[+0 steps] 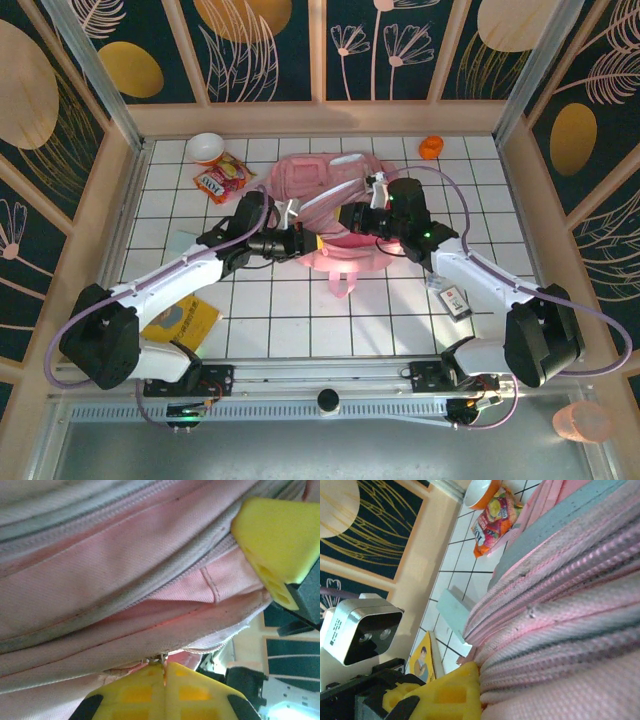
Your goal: Pack the student bag
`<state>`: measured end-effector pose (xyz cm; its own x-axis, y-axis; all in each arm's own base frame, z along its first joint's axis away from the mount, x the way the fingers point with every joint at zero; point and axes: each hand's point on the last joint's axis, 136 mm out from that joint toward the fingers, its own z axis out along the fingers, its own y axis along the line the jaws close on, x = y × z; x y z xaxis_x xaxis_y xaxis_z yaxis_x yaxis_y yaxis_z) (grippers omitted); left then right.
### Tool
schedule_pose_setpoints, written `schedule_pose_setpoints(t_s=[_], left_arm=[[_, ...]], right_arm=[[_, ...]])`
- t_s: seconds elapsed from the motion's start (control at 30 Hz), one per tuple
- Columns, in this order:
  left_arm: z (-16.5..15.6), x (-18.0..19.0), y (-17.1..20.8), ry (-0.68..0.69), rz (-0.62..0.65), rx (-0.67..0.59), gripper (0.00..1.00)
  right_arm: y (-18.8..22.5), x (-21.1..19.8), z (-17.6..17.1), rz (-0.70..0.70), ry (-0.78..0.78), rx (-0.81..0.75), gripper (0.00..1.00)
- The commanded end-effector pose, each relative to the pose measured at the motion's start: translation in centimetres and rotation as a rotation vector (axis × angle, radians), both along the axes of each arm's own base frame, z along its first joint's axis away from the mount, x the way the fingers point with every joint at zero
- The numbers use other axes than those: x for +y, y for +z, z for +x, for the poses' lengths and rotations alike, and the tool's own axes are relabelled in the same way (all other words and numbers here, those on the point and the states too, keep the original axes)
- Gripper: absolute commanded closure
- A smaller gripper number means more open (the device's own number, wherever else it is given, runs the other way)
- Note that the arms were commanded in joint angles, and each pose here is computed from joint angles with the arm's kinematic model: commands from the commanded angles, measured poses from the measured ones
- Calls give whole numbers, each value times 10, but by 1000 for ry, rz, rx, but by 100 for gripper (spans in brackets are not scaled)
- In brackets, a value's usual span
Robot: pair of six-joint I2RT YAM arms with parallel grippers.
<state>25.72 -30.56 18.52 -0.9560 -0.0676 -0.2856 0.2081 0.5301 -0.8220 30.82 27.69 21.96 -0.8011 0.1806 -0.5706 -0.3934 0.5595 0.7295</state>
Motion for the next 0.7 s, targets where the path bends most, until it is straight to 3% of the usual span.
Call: schedule_pose_setpoints(t_s=[0.0,0.13,0.3,0.67], left_arm=[[-17,-10,25,-169,-50,-80,100],[-21,1,1,-239,94,-119,100],[0,38,-28,-273,456,-261,100],[41,85,-50,-150,777,-469,100]], right_arm=[[11,5,-11,-16,130,-70,100],[8,5,-13,-71,186,-73,100],[11,-6,-12,-47,204,-43,100],[70,-7,-12,133,208,-37,100]])
